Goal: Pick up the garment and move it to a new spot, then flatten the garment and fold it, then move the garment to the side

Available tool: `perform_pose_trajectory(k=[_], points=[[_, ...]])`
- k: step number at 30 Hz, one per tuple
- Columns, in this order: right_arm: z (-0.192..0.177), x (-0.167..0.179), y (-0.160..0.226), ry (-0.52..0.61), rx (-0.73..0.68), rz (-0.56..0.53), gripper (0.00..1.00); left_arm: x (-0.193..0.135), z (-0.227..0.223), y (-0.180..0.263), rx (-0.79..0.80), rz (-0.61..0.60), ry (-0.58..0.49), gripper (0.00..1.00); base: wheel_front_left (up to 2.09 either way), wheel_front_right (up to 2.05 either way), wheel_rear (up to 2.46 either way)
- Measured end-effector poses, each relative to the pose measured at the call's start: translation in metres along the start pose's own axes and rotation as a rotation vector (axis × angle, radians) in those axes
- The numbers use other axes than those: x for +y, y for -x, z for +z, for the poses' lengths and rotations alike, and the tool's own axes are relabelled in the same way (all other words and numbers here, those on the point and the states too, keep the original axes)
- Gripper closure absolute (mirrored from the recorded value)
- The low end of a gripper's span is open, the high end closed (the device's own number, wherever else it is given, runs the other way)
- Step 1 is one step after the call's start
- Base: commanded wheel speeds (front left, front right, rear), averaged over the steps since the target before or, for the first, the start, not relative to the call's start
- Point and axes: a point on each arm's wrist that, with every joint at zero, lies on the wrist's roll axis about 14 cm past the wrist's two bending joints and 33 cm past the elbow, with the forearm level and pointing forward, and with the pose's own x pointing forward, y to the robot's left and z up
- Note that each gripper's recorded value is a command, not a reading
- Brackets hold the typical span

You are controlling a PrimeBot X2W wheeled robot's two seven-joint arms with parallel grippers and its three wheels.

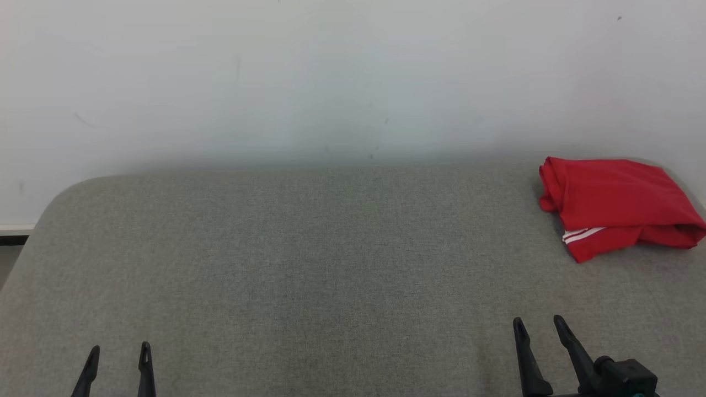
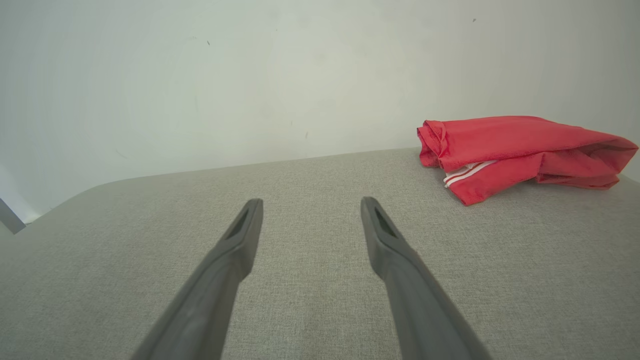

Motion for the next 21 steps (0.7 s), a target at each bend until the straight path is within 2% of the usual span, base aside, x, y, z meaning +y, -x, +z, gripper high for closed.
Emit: perform_pose_trajectory(k=[3, 4, 11, 21], points=[[-0.001, 0.000, 0.000, -0.002, 0.002, -0.001, 0.00, -0.001, 0.000, -0.001, 0.002, -0.003, -0.001, 0.00, 0.00, 0.00, 0.00], [-0.001, 0.000, 0.000, -0.004, 0.002, -0.001, 1.00, -0.001, -0.001, -0.001, 0.004, -0.005, -0.001, 1.00, 0.00, 0.00, 0.00], [-0.030, -0.005, 0.010, -0.032, 0.098, -0.022, 1.00, -0.008, -0.028, 0.008, 0.091, 0.004, 0.040, 1.00, 0.00, 0.00, 0.00], [-0.031, -0.010, 0.005, -0.219, 0.098, -0.056, 1.00, -0.006, -0.036, 0.005, 0.139, 0.046, 0.243, 1.00, 0.00, 0.00, 0.00]])
